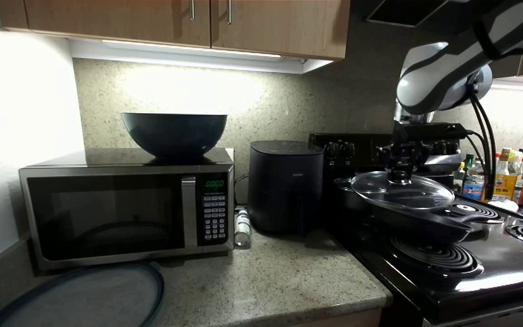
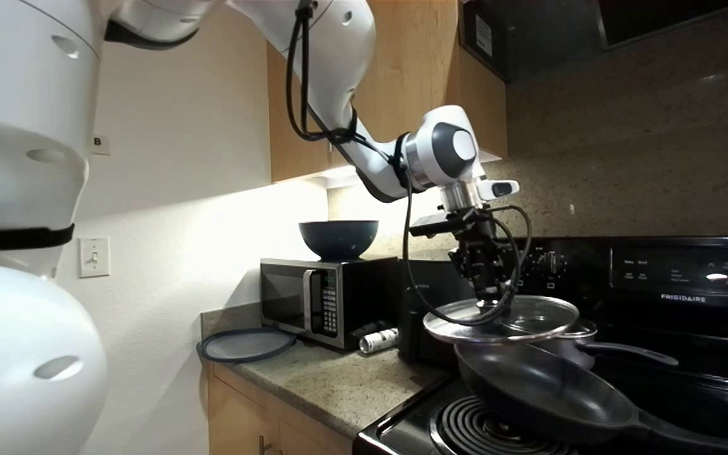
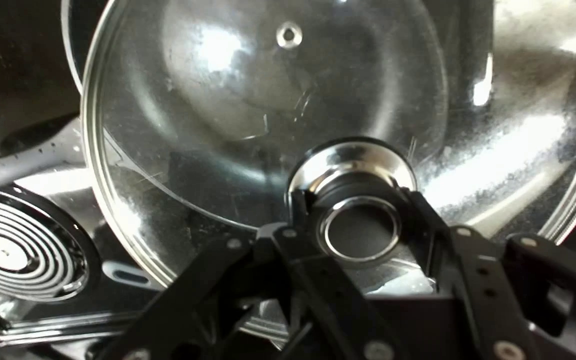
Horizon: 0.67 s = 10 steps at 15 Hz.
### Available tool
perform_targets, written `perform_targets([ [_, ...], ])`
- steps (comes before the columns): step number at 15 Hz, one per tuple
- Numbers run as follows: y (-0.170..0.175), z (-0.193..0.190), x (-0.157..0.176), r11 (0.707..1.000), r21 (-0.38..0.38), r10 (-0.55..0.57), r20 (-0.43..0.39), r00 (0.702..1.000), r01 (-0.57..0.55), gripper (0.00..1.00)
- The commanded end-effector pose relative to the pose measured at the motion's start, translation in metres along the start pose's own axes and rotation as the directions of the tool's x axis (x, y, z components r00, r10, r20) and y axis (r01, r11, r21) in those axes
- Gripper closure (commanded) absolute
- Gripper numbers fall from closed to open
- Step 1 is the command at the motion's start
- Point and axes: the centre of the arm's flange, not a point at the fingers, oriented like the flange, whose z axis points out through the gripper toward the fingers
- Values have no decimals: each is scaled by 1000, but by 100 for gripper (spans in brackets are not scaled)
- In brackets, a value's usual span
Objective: Uncover the pan
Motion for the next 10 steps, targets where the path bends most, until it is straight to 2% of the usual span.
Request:
perform_targets([
  [1,-26,-61,-37,995,32,-95,-119,988,99,75],
  [3,-39,-76,-47,990,45,-127,-143,982,134,75],
  [7,-48,-88,-57,978,93,-174,-117,978,185,75],
  [8,-58,-74,-47,987,64,-139,-101,985,146,50],
  [10,-58,-74,-51,984,69,-155,-97,983,162,50],
])
